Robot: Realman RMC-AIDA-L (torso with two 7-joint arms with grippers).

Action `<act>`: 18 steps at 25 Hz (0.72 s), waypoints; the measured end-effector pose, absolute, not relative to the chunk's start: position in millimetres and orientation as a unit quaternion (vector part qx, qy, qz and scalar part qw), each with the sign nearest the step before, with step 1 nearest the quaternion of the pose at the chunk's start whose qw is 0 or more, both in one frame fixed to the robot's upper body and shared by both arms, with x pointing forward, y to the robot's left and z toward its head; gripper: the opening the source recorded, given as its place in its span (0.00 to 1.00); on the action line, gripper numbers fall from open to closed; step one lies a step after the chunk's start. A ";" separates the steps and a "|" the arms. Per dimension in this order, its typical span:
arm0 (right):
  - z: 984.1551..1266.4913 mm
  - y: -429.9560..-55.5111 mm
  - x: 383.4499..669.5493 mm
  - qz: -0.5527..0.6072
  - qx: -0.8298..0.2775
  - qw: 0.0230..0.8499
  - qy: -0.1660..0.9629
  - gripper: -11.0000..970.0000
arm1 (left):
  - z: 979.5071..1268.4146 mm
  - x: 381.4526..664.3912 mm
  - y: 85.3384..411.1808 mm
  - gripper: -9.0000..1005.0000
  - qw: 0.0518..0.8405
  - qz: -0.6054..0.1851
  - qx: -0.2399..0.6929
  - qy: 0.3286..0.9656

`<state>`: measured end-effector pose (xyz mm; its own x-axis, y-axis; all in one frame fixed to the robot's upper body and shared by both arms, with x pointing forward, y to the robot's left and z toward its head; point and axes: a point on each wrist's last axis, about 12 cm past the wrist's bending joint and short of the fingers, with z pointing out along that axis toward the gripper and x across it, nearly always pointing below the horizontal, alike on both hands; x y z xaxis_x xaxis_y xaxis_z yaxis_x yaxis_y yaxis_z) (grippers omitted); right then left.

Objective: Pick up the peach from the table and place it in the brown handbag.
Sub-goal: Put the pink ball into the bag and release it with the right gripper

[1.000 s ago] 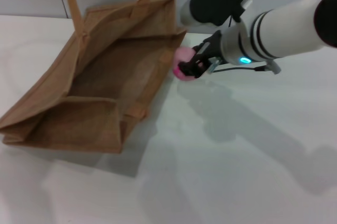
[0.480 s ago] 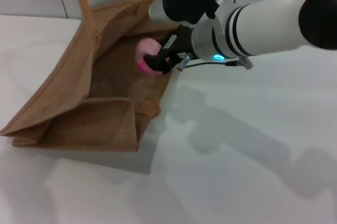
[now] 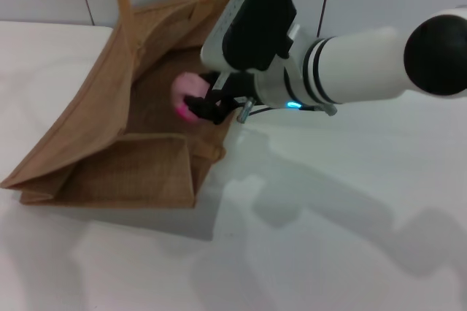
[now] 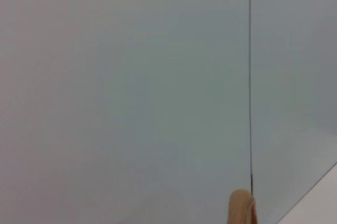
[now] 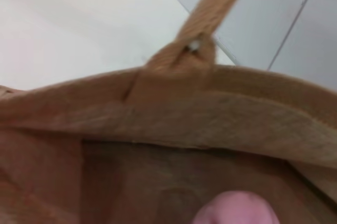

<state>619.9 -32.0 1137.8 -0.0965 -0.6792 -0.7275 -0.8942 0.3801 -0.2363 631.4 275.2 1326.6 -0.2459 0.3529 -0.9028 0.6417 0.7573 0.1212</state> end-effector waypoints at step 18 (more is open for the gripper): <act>1133.1 -19.4 610.7 0.149 -0.565 0.433 0.686 0.46 | 1325.9 634.1 268.0 0.15 0.517 -0.141 0.328 0.778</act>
